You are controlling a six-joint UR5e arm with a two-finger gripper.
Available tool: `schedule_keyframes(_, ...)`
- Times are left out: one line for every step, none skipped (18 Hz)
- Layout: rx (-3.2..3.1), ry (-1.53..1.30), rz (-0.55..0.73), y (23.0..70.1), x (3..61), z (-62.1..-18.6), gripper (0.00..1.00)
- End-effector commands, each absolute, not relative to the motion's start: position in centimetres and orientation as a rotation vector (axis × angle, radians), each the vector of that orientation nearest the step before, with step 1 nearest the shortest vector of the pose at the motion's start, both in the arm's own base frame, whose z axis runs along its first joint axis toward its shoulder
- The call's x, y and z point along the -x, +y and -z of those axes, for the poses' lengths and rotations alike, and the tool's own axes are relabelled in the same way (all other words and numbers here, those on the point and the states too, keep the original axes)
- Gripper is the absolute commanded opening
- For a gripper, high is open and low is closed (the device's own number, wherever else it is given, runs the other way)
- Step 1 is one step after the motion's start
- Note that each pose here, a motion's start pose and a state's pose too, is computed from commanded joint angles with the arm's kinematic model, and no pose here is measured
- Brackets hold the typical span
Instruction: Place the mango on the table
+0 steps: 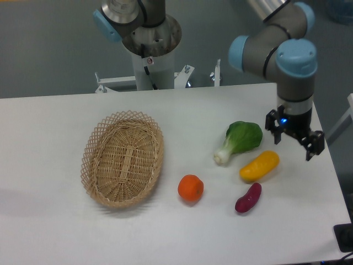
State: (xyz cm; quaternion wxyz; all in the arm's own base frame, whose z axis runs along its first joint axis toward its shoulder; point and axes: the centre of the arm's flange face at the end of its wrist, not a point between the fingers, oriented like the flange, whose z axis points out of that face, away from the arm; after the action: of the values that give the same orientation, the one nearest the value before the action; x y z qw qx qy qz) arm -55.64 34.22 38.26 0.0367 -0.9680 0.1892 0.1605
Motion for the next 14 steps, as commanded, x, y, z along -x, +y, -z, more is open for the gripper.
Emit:
schedule_keyframes(2.982, 0.592, -0.468, 33.5, 55.9, -39.2, 1.00)
schedule_keyframes(2.994, 0.610, -0.430, 32.4, 56.4, -40.0, 1.00)
schedule_keyframes(3.000, 0.652, -0.389, 31.6, 56.8, -40.5, 1.00)
schedule_keyframes(3.001, 0.705, -0.347, 30.8, 57.2, -41.2, 1.00)
schedule_keyframes(3.000, 0.749, -0.300, 29.3, 57.9, -41.7, 1.00)
schedule_keyframes(2.990, 0.798, -0.268, 28.0, 58.4, -42.1, 1.00)
schedule_keyframes(2.971, 0.841, -0.254, 26.9, 58.7, -42.4, 1.00)
schedule_keyframes(2.941, 0.877, -0.258, 25.7, 59.1, -42.6, 1.00)
schedule_keyframes(2.906, 0.914, -0.259, 24.6, 59.6, -42.6, 1.00)
schedule_keyframes(2.872, 0.945, -0.257, 23.4, 59.8, -42.8, 1.00)
schedule_keyframes(2.843, 0.962, -0.252, 22.2, 60.0, -42.9, 1.00)
schedule_keyframes(2.820, 0.972, -0.255, 21.4, 60.3, -43.0, 1.00)
schedule_keyframes(2.811, 0.979, -0.257, 21.1, 60.4, -43.0, 1.00)
schedule_keyframes(2.812, 0.975, -0.257, 20.9, 60.4, -43.0, 1.00)
